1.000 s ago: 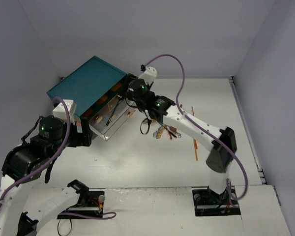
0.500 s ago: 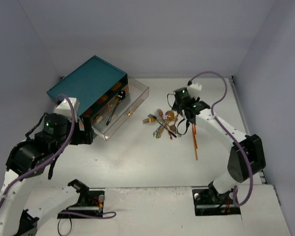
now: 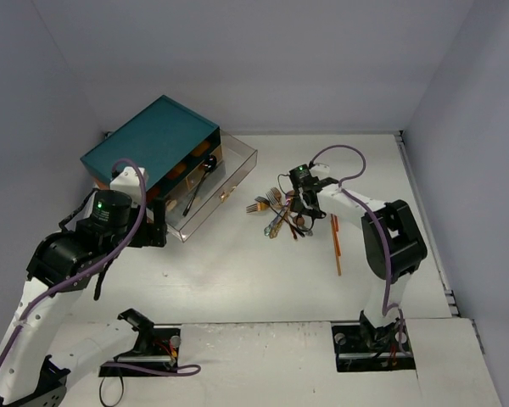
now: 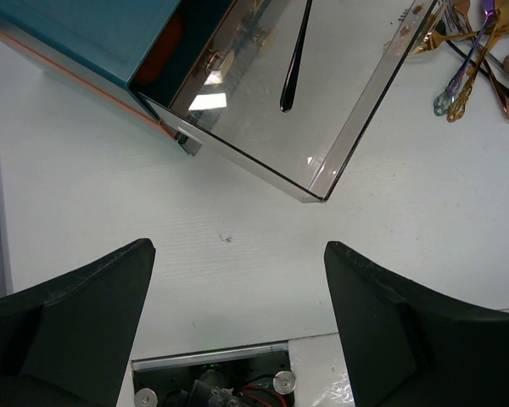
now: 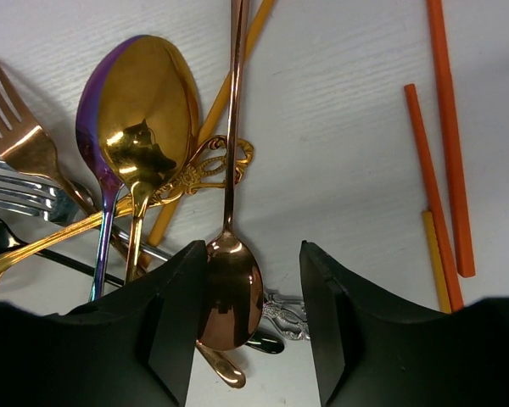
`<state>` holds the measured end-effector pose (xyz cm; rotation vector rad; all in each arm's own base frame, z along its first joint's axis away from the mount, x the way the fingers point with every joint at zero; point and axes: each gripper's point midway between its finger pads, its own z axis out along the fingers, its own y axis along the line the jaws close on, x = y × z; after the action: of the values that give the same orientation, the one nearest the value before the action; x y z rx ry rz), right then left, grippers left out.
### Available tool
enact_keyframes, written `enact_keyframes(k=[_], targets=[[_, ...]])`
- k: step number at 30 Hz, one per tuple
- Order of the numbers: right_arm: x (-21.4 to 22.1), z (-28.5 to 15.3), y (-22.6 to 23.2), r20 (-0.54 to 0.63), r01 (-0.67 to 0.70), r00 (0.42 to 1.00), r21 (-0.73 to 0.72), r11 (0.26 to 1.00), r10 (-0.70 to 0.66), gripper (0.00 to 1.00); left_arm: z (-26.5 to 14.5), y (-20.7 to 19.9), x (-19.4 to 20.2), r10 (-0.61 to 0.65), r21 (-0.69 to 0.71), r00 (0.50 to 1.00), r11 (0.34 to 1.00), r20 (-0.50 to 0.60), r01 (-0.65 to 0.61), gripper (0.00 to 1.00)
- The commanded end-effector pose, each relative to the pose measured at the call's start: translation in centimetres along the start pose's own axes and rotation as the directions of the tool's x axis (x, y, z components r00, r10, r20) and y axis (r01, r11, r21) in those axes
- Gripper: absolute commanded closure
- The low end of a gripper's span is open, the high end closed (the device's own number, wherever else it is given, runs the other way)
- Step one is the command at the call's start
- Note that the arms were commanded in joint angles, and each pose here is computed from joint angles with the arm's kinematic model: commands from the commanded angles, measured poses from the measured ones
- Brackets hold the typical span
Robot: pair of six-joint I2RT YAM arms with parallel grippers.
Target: Sort the eating utensils into containers
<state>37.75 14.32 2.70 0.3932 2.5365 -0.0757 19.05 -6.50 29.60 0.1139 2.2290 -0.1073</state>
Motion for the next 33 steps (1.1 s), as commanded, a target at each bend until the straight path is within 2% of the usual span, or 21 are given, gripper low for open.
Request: enact_keyframes(k=[1, 12, 17, 21, 29, 33], targets=[[-1.5, 0.4, 0.8, 0.022, -0.037, 0.999, -0.02, 0.999, 0.038, 0.58, 0.0, -0.4, -0.9, -0.018, 0.015, 0.999, 1.0, 0.035, 0.018, 0.21], [-0.3, 3.6, -0.3, -0.024, -0.036, 0.999, 0.016, 0.999, 0.037, 0.66, -0.1, -0.6, -0.1, -0.023, 0.034, 0.999, 0.999, 0.028, 0.022, 0.21], [-0.4, 4.3, -0.8, -0.026, -0.035, 0.999, 0.023, 0.999, 0.036, 0.88, 0.1, -0.4, 0.3, -0.015, 0.025, 1.0, 1.0, 0.021, 0.015, 0.21], [-0.6, 3.7, -1.5, -0.007, -0.019, 1.0, 0.037, 0.999, 0.019, 1.0, 0.3, -0.5, 0.3, -0.011, 0.027, 1.0, 1.0, 0.014, 0.011, 0.21], [-2.9, 0.2, -2.2, 0.084, -0.008, 0.996, 0.016, 1.0, 0.006, 1.0, 0.6, -0.4, 0.0, 0.003, 0.016, 1.0, 1.0, 0.012, -0.004, 0.21], [-5.4, -3.2, -2.6, 0.173, -0.018, 0.985, -0.018, 1.0, 0.021, 1.0, 0.8, -0.4, 0.0, 0.006, 0.013, 1.0, 1.0, 0.007, -0.006, 0.21]])
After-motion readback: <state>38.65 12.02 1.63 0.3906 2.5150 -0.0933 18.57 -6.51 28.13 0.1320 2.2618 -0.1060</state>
